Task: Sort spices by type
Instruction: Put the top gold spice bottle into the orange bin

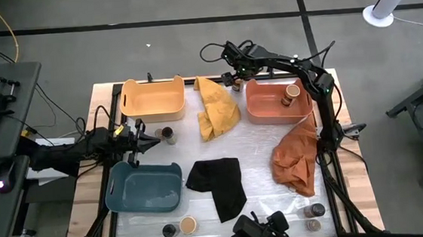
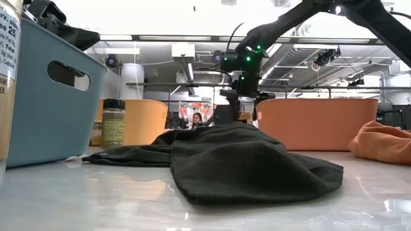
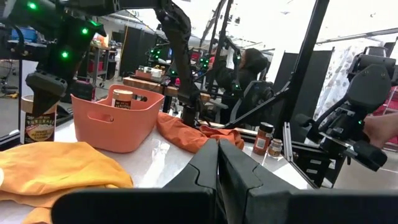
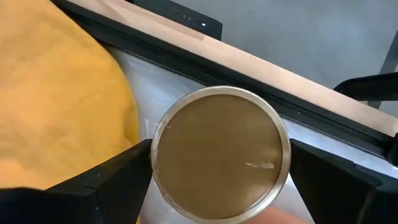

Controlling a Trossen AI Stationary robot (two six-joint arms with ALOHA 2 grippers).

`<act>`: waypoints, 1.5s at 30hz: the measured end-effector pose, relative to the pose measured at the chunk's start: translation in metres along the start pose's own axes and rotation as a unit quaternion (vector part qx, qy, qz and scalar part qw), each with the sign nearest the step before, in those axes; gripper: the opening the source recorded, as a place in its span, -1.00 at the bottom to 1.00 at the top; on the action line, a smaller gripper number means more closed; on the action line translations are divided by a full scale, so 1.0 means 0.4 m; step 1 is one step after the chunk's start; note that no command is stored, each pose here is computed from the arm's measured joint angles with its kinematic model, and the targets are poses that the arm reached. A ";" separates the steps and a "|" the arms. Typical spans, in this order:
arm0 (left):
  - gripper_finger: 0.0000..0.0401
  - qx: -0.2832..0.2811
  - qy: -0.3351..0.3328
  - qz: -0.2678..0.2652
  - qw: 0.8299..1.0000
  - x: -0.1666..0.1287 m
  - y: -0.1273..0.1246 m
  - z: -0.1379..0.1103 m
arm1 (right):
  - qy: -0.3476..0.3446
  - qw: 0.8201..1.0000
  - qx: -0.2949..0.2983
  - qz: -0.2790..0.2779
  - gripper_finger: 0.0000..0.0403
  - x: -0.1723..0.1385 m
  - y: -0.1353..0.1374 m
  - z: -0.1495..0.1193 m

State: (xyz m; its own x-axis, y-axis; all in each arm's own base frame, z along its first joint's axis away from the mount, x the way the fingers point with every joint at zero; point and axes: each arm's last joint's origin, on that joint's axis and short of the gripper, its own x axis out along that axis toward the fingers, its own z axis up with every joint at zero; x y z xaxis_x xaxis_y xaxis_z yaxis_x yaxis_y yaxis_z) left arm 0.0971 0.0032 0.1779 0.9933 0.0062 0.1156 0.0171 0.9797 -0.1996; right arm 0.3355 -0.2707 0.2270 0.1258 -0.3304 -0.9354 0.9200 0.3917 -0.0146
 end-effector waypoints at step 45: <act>-1.00 0.000 0.000 0.000 1.000 0.000 0.000 0.000 | -0.021 0.993 -0.079 -0.090 0.36 -0.477 -0.089 -0.182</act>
State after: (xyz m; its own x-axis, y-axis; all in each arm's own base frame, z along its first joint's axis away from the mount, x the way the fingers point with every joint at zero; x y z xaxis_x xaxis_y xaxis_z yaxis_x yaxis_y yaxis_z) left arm 0.0971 0.0032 0.1780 0.9933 0.0066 0.1154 0.0167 0.9797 -0.1999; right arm 0.2515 -0.1589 0.3802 -0.0164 -0.4419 -0.8969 0.8599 0.4514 -0.2382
